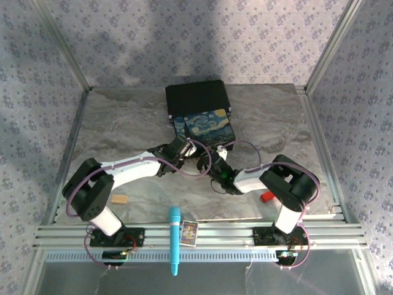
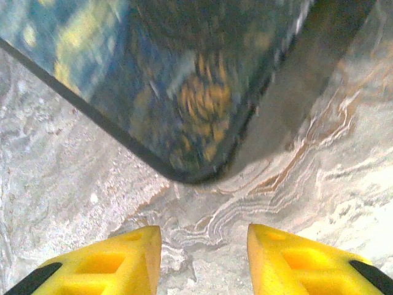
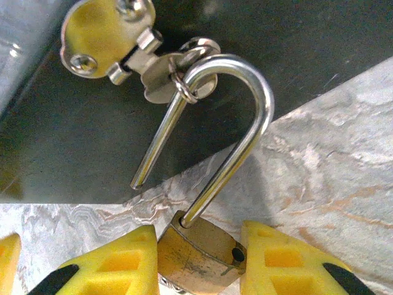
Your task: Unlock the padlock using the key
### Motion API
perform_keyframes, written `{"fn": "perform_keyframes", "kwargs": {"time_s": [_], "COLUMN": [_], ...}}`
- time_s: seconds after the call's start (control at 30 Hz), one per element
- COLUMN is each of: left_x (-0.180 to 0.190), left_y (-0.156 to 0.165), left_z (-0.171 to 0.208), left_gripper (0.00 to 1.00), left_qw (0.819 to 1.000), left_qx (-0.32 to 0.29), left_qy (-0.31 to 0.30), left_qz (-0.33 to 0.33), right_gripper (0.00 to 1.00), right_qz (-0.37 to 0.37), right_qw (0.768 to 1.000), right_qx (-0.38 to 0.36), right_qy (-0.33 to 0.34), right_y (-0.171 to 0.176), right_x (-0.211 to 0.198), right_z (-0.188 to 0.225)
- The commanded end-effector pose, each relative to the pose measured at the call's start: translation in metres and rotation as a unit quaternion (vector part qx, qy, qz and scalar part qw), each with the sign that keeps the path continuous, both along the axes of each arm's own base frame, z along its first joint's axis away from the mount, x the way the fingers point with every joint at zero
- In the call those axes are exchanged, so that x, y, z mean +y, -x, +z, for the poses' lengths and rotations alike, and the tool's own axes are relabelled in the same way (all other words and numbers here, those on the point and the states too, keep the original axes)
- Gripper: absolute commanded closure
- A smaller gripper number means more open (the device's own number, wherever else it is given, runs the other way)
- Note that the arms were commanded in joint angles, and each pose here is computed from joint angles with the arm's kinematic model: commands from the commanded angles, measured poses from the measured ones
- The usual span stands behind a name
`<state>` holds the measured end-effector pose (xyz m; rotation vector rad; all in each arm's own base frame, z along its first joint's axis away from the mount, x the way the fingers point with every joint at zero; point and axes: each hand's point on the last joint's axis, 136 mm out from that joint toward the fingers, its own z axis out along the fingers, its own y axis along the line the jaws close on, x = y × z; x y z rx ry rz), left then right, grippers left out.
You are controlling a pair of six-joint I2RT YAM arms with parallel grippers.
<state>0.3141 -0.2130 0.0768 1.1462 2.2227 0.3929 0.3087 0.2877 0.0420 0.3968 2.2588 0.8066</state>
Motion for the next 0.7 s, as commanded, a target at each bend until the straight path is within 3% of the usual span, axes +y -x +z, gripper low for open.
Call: {"fn": "perform_keyframes", "kwargs": {"time_s": [0.0, 0.07, 0.2, 0.27, 0.33, 0.43, 0.53, 0.67], "left_x": [0.015, 0.012, -0.014, -0.024, -0.032, -0.045, -0.057, -0.068], "left_y": [0.001, -0.001, 0.003, 0.005, 0.005, 0.004, -0.002, -0.010], "left_z": [-0.008, -0.002, 0.034, 0.054, 0.069, 0.069, 0.057, 0.047], "left_gripper": [0.58, 0.59, 0.58, 0.52, 0.40, 0.33, 0.32, 0.39], "left_qw": [0.999, 1.000, 0.998, 0.995, 0.995, 0.991, 0.987, 0.981], "left_qx": [0.010, 0.009, 0.004, -0.002, -0.012, -0.038, -0.034, -0.030], "left_qy": [-0.028, -0.018, 0.065, 0.094, 0.089, 0.043, 0.043, 0.066], "left_qz": [0.018, 0.023, -0.001, -0.024, -0.050, -0.121, -0.151, -0.180], "right_gripper": [0.78, 0.79, 0.79, 0.78, 0.78, 0.78, 0.78, 0.78], "right_qz": [-0.038, -0.031, -0.018, -0.018, -0.017, -0.020, -0.018, -0.017], "right_qw": [0.999, 0.999, 1.000, 1.000, 1.000, 0.999, 0.999, 1.000], "right_qx": [-0.025, -0.017, 0.000, 0.009, 0.018, 0.027, 0.027, 0.022], "right_qy": [-0.028, -0.026, -0.017, -0.010, -0.008, -0.009, -0.010, 0.000], "right_y": [-0.015, -0.015, -0.008, -0.004, -0.001, 0.000, 0.001, 0.001], "right_x": [-0.006, -0.002, 0.001, -0.004, -0.009, -0.015, -0.017, -0.020], "right_z": [0.019, 0.015, 0.003, -0.003, -0.009, -0.016, -0.015, -0.011]}}
